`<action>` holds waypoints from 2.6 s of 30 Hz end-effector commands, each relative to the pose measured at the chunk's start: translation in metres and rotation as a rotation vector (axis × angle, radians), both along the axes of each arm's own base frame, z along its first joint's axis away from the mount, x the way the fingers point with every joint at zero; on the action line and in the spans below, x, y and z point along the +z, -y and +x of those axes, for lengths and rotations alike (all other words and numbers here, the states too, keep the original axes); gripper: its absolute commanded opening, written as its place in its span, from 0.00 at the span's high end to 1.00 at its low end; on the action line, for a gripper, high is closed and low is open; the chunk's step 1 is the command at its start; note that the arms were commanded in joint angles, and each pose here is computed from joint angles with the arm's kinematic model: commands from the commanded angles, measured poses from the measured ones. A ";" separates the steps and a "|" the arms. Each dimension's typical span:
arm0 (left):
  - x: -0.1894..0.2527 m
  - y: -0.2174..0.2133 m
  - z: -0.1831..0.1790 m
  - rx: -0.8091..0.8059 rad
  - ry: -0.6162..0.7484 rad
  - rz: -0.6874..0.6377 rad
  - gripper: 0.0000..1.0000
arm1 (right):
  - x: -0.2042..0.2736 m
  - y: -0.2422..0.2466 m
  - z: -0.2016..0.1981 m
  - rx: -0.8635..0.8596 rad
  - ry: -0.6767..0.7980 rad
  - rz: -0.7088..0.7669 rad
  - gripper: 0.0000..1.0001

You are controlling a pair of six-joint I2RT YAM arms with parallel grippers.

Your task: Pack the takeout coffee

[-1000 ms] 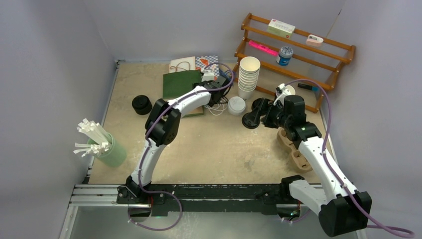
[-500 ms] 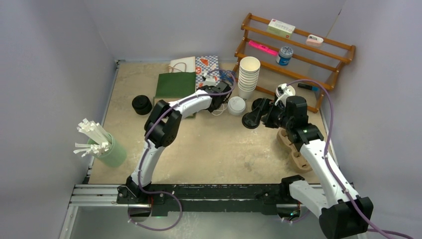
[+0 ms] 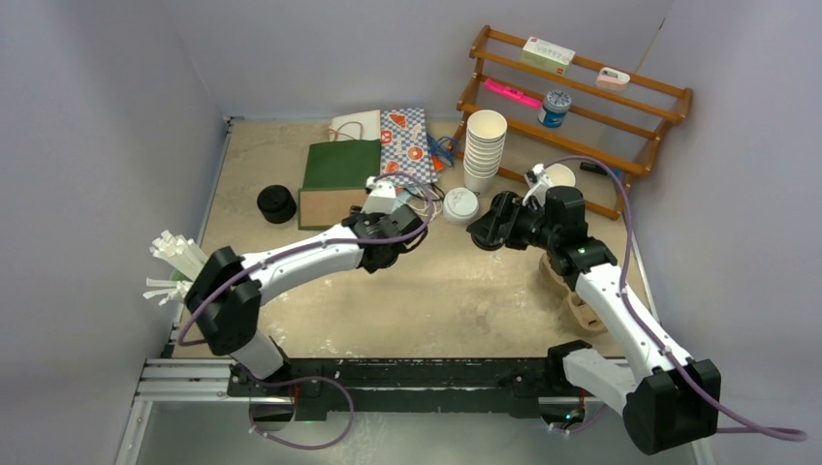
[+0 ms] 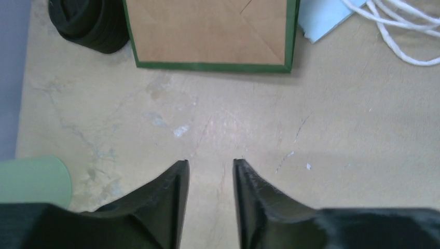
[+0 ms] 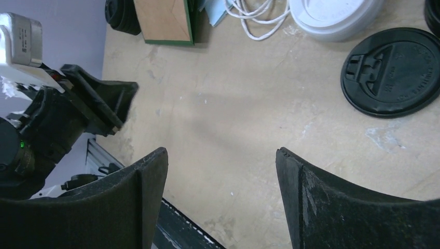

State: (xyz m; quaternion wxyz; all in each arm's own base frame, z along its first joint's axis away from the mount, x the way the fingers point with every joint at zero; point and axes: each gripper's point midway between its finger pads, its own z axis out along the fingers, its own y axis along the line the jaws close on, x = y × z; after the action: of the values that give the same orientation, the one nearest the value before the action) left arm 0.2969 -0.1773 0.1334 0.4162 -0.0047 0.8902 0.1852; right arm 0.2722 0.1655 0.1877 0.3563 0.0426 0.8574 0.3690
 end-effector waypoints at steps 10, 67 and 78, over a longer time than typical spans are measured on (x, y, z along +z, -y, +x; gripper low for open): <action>-0.023 0.035 0.064 -0.236 0.029 0.031 0.33 | 0.022 -0.007 0.008 -0.002 0.082 0.019 0.20; 0.046 0.009 0.000 -0.067 0.189 0.002 1.00 | 0.070 -0.014 0.012 0.022 0.092 0.047 0.24; 0.043 0.022 -0.048 -0.313 0.185 -0.336 1.00 | 0.095 -0.076 0.030 -0.002 0.084 -0.016 0.15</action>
State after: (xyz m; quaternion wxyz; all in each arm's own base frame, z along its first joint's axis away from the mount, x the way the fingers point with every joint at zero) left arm 0.2571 -0.1785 0.1773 0.5149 0.0300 0.8555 0.0462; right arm 0.2926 0.2240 0.2775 0.3841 0.0024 0.8372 0.3892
